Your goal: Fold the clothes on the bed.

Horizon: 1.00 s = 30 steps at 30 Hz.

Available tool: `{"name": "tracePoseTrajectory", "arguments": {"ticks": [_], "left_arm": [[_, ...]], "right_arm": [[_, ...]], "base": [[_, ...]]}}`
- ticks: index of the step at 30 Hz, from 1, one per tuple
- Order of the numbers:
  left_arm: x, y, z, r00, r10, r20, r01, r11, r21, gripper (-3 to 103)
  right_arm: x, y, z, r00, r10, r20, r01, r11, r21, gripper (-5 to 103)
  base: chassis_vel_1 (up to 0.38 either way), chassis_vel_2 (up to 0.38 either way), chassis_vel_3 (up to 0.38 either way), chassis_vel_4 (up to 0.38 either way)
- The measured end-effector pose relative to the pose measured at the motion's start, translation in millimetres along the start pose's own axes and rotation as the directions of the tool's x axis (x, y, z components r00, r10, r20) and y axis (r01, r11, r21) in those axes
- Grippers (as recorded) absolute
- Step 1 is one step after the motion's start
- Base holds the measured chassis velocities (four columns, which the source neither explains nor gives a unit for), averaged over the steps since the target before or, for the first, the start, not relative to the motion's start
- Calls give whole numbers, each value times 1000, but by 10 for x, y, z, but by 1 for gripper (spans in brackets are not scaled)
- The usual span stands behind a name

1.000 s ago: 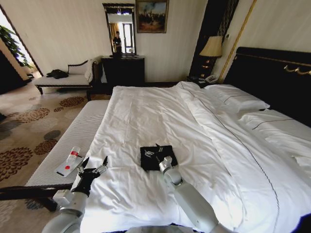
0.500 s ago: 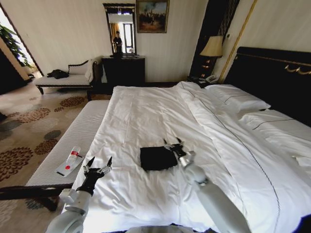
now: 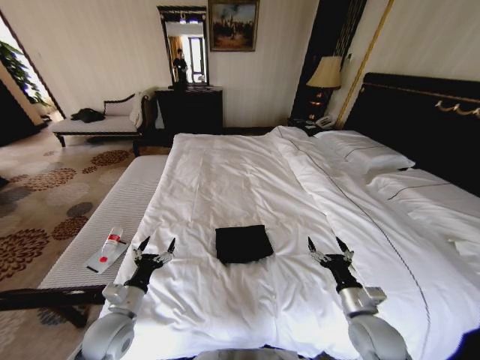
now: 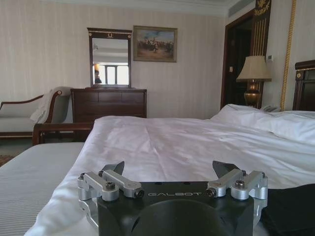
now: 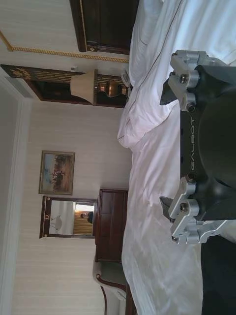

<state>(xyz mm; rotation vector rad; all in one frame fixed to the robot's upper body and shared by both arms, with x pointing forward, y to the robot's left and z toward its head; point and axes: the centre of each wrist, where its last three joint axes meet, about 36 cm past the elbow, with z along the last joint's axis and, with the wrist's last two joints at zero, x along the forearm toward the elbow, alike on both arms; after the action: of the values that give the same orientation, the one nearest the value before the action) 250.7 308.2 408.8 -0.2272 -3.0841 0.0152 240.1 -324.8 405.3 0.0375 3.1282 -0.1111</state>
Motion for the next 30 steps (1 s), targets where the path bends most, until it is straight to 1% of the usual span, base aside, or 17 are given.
{"name": "tracePoseTrajectory", "arguments": {"ticks": [3, 5, 9, 13, 30], "left_arm": [[46, -12, -8, 1000, -13, 13, 13, 1000, -1, 100], [92, -2, 0, 999, -47, 26, 47, 999, -2, 100], [171, 18, 10, 998, -68, 16, 68, 998, 3, 100], [211, 4, 20, 998, -67, 11, 67, 998, -3, 100], [208, 3, 15, 998, -66, 13, 66, 998, -3, 100]], "right_arm": [[-27, 2, -37, 1000, -3, 6, 3, 1000, -13, 100], [-97, -51, -69, 1000, -7, 13, 8, 1000, -21, 100], [-138, -109, -77, 1000, -7, 17, 7, 1000, -13, 100], [-142, -102, -84, 1000, -10, 19, 11, 1000, -9, 100], [-151, -92, -80, 1000, -11, 18, 12, 1000, -11, 100]], "base": [[0, 0, 0, 0], [0, 0, 0, 0], [0, 0, 0, 0], [0, 0, 0, 0], [0, 0, 0, 0]]}}
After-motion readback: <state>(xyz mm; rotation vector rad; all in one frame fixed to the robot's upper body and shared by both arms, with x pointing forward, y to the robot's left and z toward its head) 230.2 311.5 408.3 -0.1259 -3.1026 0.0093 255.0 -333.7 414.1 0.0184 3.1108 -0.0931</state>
